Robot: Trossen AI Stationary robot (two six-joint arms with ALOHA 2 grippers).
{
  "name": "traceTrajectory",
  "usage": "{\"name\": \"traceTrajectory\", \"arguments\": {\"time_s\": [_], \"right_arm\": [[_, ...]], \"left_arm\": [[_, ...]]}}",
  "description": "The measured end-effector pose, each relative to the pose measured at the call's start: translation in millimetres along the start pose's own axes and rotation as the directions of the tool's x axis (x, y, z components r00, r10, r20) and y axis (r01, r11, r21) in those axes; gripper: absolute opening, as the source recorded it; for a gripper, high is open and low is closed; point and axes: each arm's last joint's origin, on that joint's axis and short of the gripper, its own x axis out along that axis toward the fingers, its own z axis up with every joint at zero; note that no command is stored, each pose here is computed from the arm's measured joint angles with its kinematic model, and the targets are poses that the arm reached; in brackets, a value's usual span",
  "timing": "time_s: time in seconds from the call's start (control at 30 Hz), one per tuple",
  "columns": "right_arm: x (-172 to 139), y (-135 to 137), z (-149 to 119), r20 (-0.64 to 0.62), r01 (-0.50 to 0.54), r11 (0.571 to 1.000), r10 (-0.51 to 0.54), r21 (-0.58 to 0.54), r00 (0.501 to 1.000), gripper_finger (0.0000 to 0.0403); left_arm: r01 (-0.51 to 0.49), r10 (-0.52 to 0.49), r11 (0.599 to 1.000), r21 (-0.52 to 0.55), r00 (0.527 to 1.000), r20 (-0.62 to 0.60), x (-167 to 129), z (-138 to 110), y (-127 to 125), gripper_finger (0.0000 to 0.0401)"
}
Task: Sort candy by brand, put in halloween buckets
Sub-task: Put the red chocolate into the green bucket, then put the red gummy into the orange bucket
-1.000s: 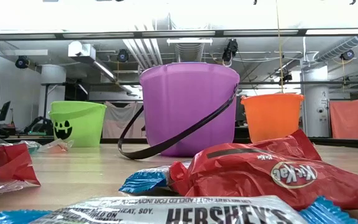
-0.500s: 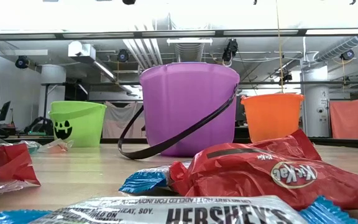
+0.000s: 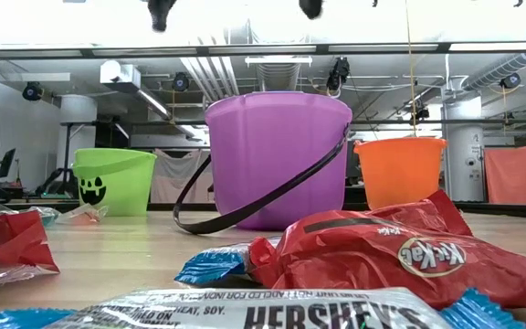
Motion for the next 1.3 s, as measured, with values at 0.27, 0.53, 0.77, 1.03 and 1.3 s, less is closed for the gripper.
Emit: {"name": "traceTrajectory", "arguments": {"time_s": [0.27, 0.53, 0.77, 1.03, 1.3], "right_arm": [[-19, -20, -33, -0.338, 0.343, 0.929, -0.281, 0.138, 0.898, 0.0191], [-7, -20, -53, -0.451, 0.395, 0.910, -0.303, 0.125, 0.840, 0.0192], [-18, -15, -82, -0.689, 0.551, 0.816, -0.299, 0.174, 0.660, 0.0192], [-15, 6, -158, -0.831, 0.638, 0.764, -0.288, 0.100, 0.476, 0.0192], [15, 7, -248, -0.735, 0.605, 0.758, -0.263, 0.244, 0.625, 0.0192]], "left_arm": [[-0.646, 0.607, 0.760, -0.069, 0.743, -0.283, -43, -12, 79, 0.0014], [-0.862, 0.767, 0.506, 0.038, 0.429, -0.476, -53, -18, 133, 0.0019], [-0.822, 0.746, 0.522, 0.229, 0.309, -0.590, -38, -26, 165, 0.0022], [-0.766, 0.722, 0.549, 0.335, 0.231, -0.652, -23, -39, 180, 0.0063], [-0.745, 0.716, 0.554, 0.371, 0.199, -0.669, -15, -46, 186, 0.0108]]}}
